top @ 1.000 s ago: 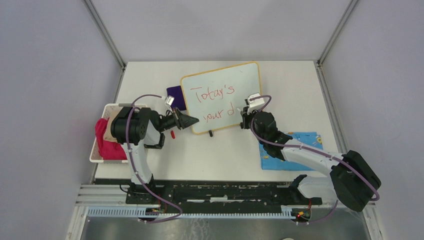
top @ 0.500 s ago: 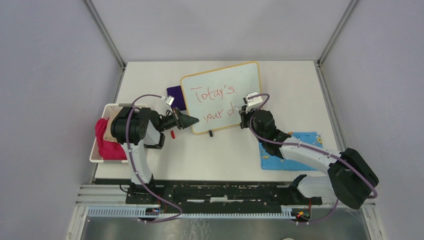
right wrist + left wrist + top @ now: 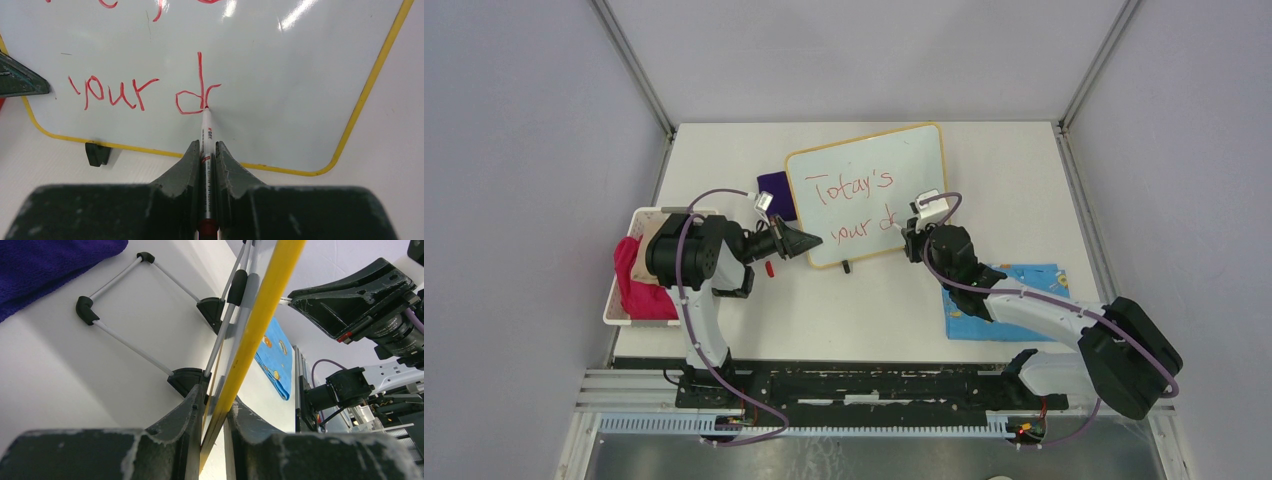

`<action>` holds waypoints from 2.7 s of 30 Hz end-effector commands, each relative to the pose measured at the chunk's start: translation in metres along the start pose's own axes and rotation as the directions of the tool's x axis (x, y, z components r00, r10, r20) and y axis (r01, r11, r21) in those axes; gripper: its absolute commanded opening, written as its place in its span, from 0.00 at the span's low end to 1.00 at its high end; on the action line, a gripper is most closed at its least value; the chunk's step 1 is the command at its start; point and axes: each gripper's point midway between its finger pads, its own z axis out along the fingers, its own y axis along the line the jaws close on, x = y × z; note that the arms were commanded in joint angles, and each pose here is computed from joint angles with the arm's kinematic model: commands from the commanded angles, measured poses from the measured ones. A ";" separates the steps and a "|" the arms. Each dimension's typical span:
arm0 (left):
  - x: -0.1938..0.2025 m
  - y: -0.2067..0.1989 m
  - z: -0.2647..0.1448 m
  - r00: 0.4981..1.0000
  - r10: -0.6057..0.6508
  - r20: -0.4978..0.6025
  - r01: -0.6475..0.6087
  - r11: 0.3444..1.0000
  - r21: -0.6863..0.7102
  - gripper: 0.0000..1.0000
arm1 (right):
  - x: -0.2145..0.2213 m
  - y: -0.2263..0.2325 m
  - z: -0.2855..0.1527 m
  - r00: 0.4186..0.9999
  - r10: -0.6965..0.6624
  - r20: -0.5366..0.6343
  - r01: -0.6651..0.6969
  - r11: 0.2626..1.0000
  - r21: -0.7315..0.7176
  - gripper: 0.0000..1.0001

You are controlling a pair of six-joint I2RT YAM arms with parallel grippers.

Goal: Write a sentence on the whiteboard

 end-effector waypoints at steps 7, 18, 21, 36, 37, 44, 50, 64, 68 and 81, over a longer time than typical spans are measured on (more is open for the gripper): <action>-0.009 -0.008 0.002 0.997 0.051 0.053 -0.053 0.998 0.034 0.02 | -0.017 -0.015 -0.004 0.999 0.006 0.045 -0.009 0.997 0.072 0.00; -0.009 -0.008 0.002 0.997 0.051 0.051 -0.052 0.998 0.035 0.02 | -0.048 -0.012 0.001 0.994 0.014 0.107 -0.021 0.998 0.066 0.00; -0.009 -0.008 0.002 0.997 0.050 0.051 -0.052 0.998 0.034 0.02 | -0.053 -0.012 0.001 0.993 0.012 0.116 -0.019 0.998 0.065 0.00; -0.009 -0.008 0.002 0.997 0.051 0.051 -0.053 0.998 0.035 0.02 | -0.053 -0.009 0.009 0.994 0.007 0.106 -0.014 0.998 0.059 0.00; -0.009 -0.008 0.002 0.997 0.051 0.052 -0.053 0.998 0.035 0.02 | -0.051 -0.010 0.009 0.995 0.008 0.101 -0.014 0.998 0.060 0.00; -0.009 -0.008 0.002 0.997 0.052 0.052 -0.053 0.998 0.035 0.02 | -0.037 -0.011 0.009 0.997 0.009 0.075 -0.014 0.998 0.063 0.00; -0.009 -0.008 0.002 0.997 0.052 0.051 -0.054 0.998 0.036 0.02 | -0.025 -0.013 0.004 0.998 0.015 0.056 -0.018 0.998 0.063 0.00; -0.009 -0.008 0.002 0.997 0.052 0.052 -0.054 0.998 0.035 0.02 | -0.013 -0.022 -0.005 0.999 0.014 0.045 -0.018 0.996 0.089 0.00; -0.009 -0.007 0.002 0.997 0.051 0.052 -0.053 0.998 0.035 0.02 | -0.027 -0.022 -0.008 0.996 0.027 0.087 -0.034 0.995 0.088 0.00; -0.009 -0.007 0.002 0.998 0.049 0.050 -0.051 0.998 0.036 0.02 | -0.049 -0.016 -0.003 0.992 0.031 0.123 -0.040 0.997 0.070 0.00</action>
